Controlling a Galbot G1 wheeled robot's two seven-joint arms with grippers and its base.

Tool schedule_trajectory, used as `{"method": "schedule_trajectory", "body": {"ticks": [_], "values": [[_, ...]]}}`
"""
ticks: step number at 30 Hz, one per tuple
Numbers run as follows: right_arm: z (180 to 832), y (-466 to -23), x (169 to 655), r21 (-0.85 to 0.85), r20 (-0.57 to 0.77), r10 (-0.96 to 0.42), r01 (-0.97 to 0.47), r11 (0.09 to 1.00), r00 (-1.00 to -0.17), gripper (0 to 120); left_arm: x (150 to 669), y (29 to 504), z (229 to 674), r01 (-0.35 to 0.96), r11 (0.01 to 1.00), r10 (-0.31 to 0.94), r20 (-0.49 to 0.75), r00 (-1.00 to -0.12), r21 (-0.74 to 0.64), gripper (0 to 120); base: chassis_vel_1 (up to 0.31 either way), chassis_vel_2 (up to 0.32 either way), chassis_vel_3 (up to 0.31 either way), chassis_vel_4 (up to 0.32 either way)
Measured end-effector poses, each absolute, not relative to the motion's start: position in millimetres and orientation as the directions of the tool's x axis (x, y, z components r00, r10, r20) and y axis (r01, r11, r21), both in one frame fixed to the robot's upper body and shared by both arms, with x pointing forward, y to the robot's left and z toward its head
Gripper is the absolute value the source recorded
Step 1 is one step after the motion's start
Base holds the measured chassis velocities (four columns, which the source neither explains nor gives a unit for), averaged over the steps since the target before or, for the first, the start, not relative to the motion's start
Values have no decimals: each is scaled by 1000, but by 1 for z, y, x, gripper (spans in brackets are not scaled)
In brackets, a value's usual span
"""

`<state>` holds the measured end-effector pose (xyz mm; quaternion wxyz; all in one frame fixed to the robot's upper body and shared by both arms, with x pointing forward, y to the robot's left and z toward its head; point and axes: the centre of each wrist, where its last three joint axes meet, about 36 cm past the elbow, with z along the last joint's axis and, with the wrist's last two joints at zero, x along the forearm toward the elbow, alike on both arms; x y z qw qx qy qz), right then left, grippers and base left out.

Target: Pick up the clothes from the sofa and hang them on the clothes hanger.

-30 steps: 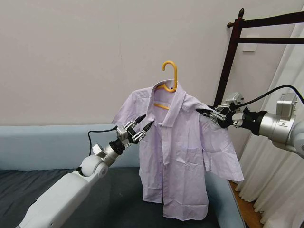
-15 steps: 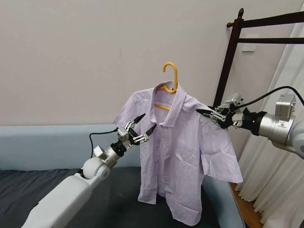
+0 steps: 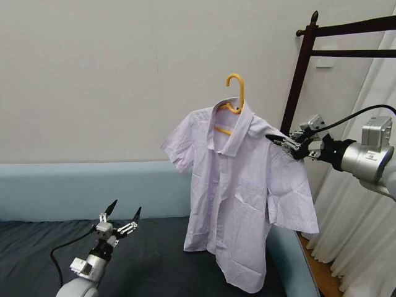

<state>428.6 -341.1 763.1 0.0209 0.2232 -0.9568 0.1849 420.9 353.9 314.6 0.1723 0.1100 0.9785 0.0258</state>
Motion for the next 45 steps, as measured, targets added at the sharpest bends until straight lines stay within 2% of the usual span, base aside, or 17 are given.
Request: {"method": "schedule_trajectory", "body": {"ticks": [1,2,3,5,14,20,32,35,45], "values": [[768,-340,425,-347,119,-385,-401,848,-915,6,419,353,311,196,977,213,-330,-919,85,100,0,0,0,0],[777,-340,419,-361,109,-295,-314,878,-949,6,417,351,307,185,980,200,-330,-923,77,100,0,0,0,0],[777,-340,419,-361,109,-295,-314,878,-949,6,417,351,307,185,980,200,-330,-923,77,100,0,0,0,0],[797,-347,408,-378,72,-134,-151,913,-988,6,415,345,301,176,983,185,-332,-925,58,100,0,0,0,0],[820,-360,398,-384,-43,40,54,922,-998,6,400,342,304,158,987,159,-349,-924,34,100,0,0,0,0],[820,-363,400,-440,-76,95,119,890,-993,6,393,347,308,143,989,146,-360,-921,35,100,0,0,0,0],[789,-394,435,-520,-91,224,238,821,-970,6,377,367,314,97,994,107,-384,-917,45,100,0,0,0,0],[778,-413,450,-550,-122,276,296,781,-953,6,374,368,315,95,994,105,-387,-916,45,100,0,0,0,0],[745,-469,484,-594,-103,338,331,733,-935,6,373,364,318,94,995,100,-400,-911,35,100,0,0,0,0]]}}
